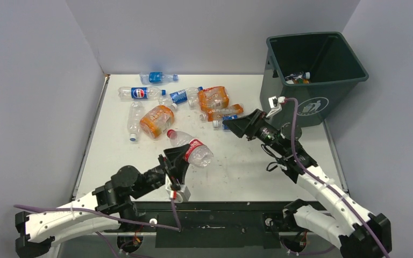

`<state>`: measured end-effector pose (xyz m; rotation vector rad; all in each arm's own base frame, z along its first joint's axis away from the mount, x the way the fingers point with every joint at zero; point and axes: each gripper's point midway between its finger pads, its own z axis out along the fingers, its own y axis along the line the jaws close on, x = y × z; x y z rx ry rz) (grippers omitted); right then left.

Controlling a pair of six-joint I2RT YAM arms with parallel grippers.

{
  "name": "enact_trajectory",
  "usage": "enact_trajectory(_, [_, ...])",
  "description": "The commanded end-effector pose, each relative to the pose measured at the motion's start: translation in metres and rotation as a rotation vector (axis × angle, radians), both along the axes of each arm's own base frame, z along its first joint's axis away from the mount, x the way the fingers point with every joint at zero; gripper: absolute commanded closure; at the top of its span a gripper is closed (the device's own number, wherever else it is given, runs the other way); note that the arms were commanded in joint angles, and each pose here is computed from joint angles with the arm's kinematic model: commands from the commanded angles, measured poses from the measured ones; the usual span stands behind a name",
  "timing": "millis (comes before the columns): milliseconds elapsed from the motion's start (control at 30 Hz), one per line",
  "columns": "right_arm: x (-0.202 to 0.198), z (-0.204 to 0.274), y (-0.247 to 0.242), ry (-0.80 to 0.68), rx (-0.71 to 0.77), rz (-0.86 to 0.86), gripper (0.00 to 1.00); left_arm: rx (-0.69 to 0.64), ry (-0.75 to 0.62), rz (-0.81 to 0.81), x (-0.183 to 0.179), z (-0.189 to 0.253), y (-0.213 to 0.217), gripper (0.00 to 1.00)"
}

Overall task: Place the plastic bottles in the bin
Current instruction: Place the plastic bottle in the trash bin.

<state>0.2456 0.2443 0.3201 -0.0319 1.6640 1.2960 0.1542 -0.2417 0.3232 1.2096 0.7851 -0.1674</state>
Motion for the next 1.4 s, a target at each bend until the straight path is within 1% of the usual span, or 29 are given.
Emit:
enact_trajectory(0, [-0.028,0.012,0.02,0.12,0.244,0.32,0.1,0.319,-0.399,0.218,0.02,-0.01,0.02,1.0])
enact_trajectory(100, [-0.03,0.005,0.035,0.14,0.247,0.395,0.1,0.449,-0.458,0.173,0.013,-0.032,0.01,1.0])
enact_trajectory(167, [-0.03,-0.002,0.046,0.15,0.21,0.421,0.1,0.52,-0.495,0.133,0.007,-0.046,0.001,1.0])
enact_trajectory(233, [-0.032,-0.011,0.061,0.167,0.153,0.444,0.1,0.576,-0.521,0.1,0.001,-0.058,-0.01,1.0])
enact_trajectory(333, [-0.03,-0.023,0.074,0.178,0.093,0.462,0.1,0.614,-0.558,0.057,-0.012,-0.064,-0.025,1.0])
enact_trajectory(500, [-0.025,-0.036,0.083,0.184,0.037,0.488,0.1,0.638,-0.591,-0.008,-0.032,-0.069,-0.041,1.0])
enact_trajectory(700, [-0.029,-0.048,0.097,0.183,-0.008,0.536,0.09,0.647,-0.596,-0.027,-0.039,-0.073,-0.047,1.0])
enact_trajectory(833, [-0.043,-0.052,0.107,0.185,0.0,0.609,0.05,0.641,-0.592,-0.032,-0.042,-0.074,-0.047,1.0])
enact_trajectory(1000, [-0.07,-0.04,0.119,0.155,0.059,0.749,0.02,0.647,-0.591,-0.033,-0.043,-0.077,-0.047,1.0])
enact_trajectory(1033, [-0.075,-0.04,0.122,0.153,0.059,0.77,0.0,0.647,-0.59,-0.033,-0.043,-0.077,-0.047,1.0])
enact_trajectory(1100, [-0.081,-0.043,0.127,0.148,0.047,0.796,0.08,0.645,-0.589,-0.031,-0.042,-0.077,-0.047,1.0])
enact_trajectory(1133, [-0.083,-0.044,0.129,0.152,0.04,0.801,0.14,0.645,-0.589,-0.031,-0.043,-0.078,-0.047,1.0])
enact_trajectory(1267, [-0.081,-0.049,0.131,0.163,0.029,0.794,0.44,0.644,-0.583,-0.022,-0.041,-0.079,-0.045,1.0])
enact_trajectory(1333, [-0.08,-0.048,0.131,0.16,0.029,0.787,0.53,0.632,-0.575,-0.018,-0.041,-0.078,-0.045,1.0])
enact_trajectory(1367, [-0.078,-0.047,0.131,0.154,0.03,0.779,0.56,0.622,-0.564,-0.016,-0.041,-0.078,-0.045,1.0])
